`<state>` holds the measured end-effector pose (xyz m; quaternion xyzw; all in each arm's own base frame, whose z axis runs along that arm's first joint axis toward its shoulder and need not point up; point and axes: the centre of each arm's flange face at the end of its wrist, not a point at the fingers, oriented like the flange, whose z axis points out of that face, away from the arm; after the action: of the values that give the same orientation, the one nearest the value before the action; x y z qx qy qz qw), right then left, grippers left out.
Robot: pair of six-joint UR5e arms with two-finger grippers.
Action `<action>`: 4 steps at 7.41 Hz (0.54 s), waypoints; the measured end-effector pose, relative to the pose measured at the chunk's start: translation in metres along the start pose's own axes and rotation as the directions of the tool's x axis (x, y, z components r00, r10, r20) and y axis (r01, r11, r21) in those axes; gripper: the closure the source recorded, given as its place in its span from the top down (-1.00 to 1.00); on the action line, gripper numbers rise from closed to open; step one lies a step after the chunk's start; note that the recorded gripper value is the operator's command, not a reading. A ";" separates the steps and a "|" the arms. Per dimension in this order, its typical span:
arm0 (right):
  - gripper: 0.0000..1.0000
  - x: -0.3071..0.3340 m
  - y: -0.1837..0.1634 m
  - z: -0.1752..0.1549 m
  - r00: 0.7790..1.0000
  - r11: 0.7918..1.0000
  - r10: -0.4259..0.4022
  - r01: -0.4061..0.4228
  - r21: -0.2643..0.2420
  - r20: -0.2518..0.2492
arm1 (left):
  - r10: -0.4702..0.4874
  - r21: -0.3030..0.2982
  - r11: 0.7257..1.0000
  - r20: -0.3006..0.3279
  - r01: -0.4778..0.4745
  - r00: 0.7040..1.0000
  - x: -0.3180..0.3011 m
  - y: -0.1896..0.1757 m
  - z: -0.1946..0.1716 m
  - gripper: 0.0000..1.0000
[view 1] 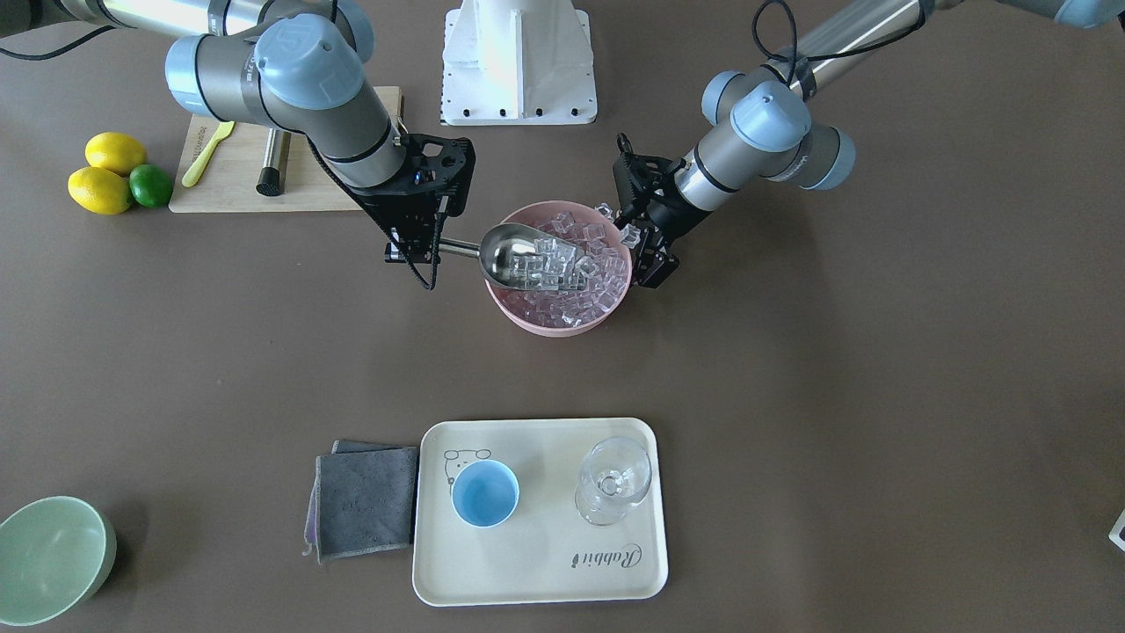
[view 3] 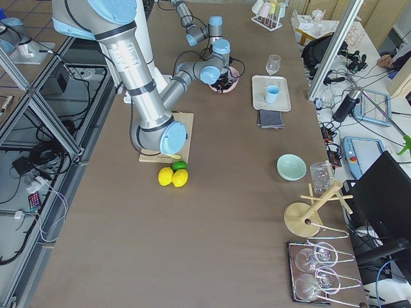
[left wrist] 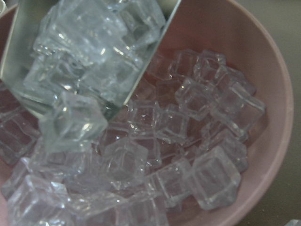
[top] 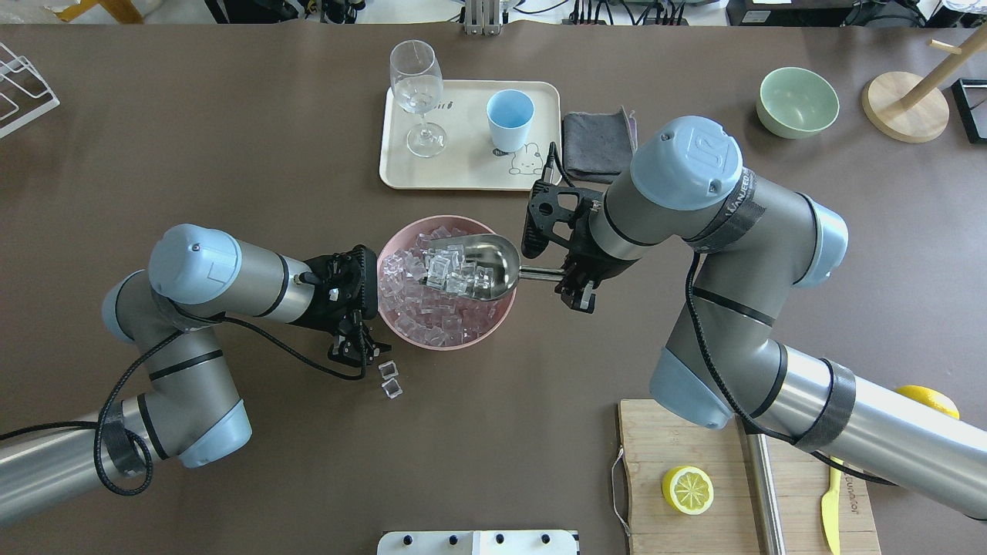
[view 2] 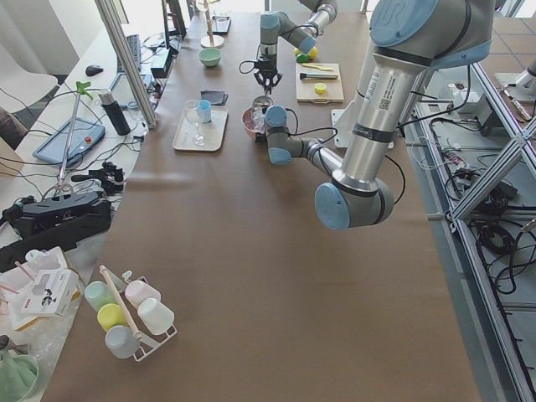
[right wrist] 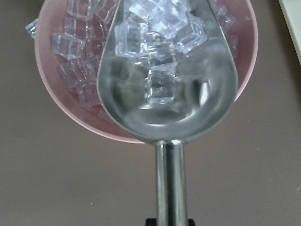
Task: Put ice in cup with scoop
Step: 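Lift the scoop full of ice out of the bowl with the right gripper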
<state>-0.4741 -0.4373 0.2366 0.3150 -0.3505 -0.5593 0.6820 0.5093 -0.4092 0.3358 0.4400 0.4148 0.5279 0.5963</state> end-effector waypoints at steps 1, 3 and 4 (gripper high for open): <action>-1.00 0.005 0.003 -0.003 1.000 1.000 0.015 -0.015 0.004 0.010 | 0.000 -0.001 1.000 0.000 0.000 1.000 0.000 0.000 0.000 0.99; -1.00 0.013 0.010 -0.010 0.997 0.997 0.073 -0.073 0.029 0.023 | 0.000 -0.001 1.000 0.000 0.000 1.000 0.000 0.000 0.001 0.99; -1.00 0.016 0.017 -0.012 0.993 0.992 0.120 -0.120 0.046 0.022 | 0.000 -0.001 1.000 0.000 0.000 1.000 0.000 0.000 0.001 0.99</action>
<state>-0.4531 -0.4493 0.2460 0.3038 -0.3883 -0.5120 0.7034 0.5098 -0.4095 0.3357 0.4397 0.4145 0.5283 0.5965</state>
